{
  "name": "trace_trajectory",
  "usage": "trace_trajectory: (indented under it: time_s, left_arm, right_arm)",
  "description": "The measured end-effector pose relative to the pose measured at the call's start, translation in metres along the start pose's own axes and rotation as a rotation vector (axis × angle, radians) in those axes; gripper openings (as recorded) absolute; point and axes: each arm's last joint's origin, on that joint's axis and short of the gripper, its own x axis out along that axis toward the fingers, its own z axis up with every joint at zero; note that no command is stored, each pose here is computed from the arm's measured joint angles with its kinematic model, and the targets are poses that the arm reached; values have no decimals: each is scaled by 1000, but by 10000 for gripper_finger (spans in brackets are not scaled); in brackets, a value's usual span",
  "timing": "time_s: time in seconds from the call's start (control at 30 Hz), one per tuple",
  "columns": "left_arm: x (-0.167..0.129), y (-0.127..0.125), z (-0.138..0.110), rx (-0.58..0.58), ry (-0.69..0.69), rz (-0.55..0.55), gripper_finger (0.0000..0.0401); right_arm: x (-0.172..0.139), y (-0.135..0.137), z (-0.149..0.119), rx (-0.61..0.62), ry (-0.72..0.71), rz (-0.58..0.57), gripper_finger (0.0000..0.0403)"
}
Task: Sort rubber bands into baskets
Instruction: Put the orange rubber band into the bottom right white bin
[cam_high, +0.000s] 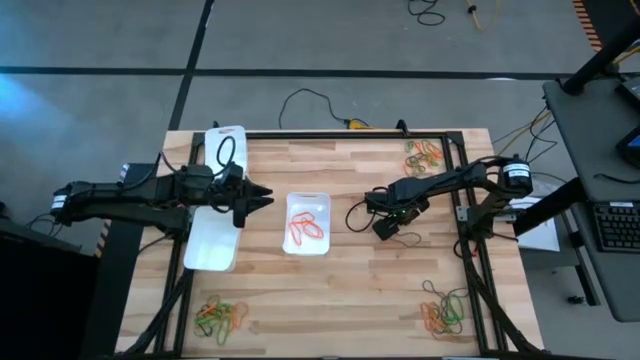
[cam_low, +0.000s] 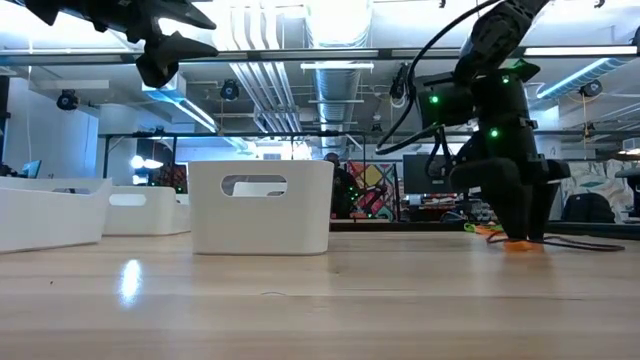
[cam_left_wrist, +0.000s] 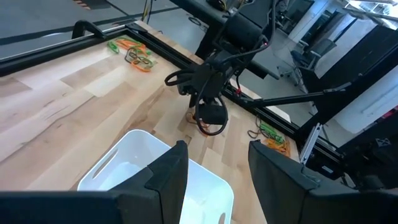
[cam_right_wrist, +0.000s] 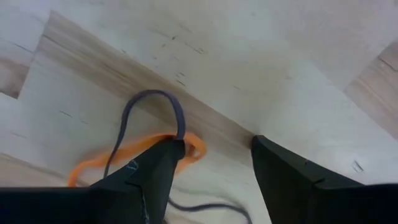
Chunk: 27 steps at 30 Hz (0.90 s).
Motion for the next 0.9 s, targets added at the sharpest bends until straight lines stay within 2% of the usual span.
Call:
trace_trajectory:
  time_s: [0.17, 0.47, 0.7, 0.9]
  left_arm:
    - [0, 0, 0, -2, 0, 0, 154]
    - [0, 0, 1, -4, -7, -3, 154]
    - [0, 0, 1, -12, -6, -3, 154]
    - [0, -1, 1, -12, -15, -8, 154]
  right_arm:
    - [-1, 1, 1, 3, -8, 15, 160]
    - [-1, 3, 2, -16, -22, 30, 18]
    - [-24, -2, -1, -48, -12, -49, 13]
    - [-53, 1, 2, -88, -49, -56, 13]
